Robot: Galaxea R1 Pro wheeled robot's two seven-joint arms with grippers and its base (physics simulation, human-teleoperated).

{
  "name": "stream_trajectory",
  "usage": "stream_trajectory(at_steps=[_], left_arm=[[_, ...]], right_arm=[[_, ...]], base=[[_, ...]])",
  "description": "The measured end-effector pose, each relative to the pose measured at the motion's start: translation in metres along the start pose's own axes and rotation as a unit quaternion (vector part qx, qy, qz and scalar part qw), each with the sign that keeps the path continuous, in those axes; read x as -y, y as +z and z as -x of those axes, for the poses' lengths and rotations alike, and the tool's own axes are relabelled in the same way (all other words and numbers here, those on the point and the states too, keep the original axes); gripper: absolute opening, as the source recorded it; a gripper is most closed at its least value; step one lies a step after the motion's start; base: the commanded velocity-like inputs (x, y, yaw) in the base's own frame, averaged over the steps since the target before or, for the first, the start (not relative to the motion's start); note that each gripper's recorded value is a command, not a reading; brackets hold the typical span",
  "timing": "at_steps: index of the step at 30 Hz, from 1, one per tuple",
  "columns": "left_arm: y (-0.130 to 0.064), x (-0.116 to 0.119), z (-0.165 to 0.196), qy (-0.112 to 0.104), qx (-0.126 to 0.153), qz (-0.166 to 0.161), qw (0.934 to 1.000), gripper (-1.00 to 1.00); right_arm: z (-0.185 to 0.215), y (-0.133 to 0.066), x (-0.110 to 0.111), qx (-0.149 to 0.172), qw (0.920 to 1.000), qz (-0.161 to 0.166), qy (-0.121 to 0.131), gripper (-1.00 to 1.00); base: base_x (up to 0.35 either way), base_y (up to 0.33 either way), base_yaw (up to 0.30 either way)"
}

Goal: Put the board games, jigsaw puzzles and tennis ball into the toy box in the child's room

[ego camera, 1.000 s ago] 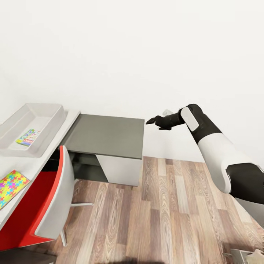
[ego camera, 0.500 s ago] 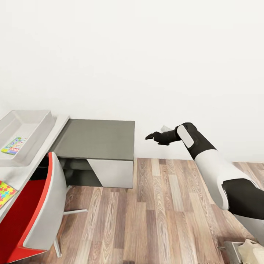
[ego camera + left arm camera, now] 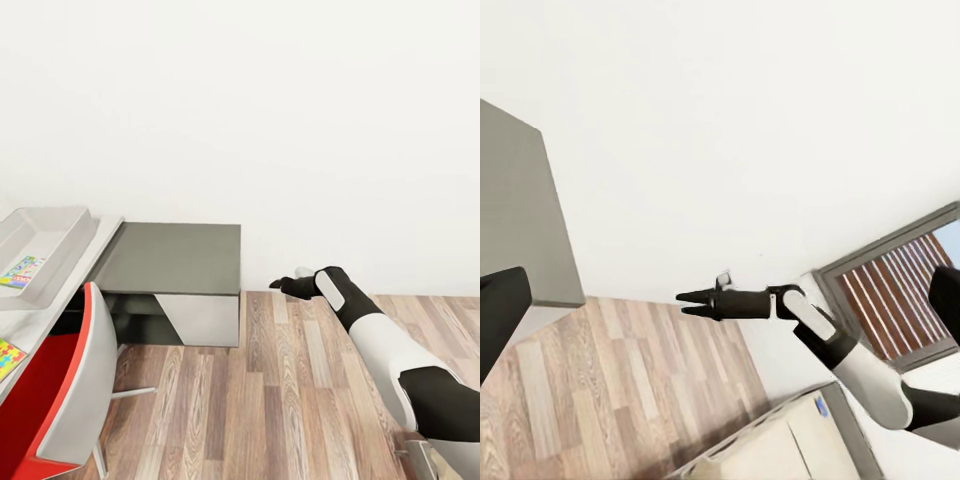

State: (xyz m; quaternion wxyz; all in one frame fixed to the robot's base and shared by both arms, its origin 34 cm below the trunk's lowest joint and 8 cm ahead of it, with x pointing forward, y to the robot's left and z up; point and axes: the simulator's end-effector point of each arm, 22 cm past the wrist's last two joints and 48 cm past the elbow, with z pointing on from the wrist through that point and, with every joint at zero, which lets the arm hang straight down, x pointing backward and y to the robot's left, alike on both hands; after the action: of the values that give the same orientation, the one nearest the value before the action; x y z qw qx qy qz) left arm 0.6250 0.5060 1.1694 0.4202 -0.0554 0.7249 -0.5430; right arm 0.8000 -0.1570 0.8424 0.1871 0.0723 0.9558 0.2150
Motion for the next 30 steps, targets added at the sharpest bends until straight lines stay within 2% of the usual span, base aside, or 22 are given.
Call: stream_trajectory(at_steps=[4,8,16,30], left_arm=[[-0.001,0.003,0.001,0.003,0.001,-0.001,1.0000,1.00],[-0.001,0.007,0.002,0.006,0.001,-0.003,1.0000,1.00],[-0.003,0.013,0.003,0.011,0.002,-0.006,0.9999,1.00],[-0.006,0.025,0.007,0.020,0.007,-0.013,0.9997,1.00]], right_arm=[[-0.024,0.008,0.019,-0.004,0.9997,-0.024,0.006,1.00],[-0.039,0.014,0.032,0.011,0.9993,-0.035,0.012,1.00],[-0.065,0.019,0.047,0.016,0.9986,-0.045,0.021,1.00],[-0.099,0.019,0.083,0.047,0.9960,-0.069,0.033,1.00]], base=[[0.000,0.000,-0.059],[0.000,0.000,-0.060],[0.000,0.000,-0.068],[0.000,0.000,-0.072]])
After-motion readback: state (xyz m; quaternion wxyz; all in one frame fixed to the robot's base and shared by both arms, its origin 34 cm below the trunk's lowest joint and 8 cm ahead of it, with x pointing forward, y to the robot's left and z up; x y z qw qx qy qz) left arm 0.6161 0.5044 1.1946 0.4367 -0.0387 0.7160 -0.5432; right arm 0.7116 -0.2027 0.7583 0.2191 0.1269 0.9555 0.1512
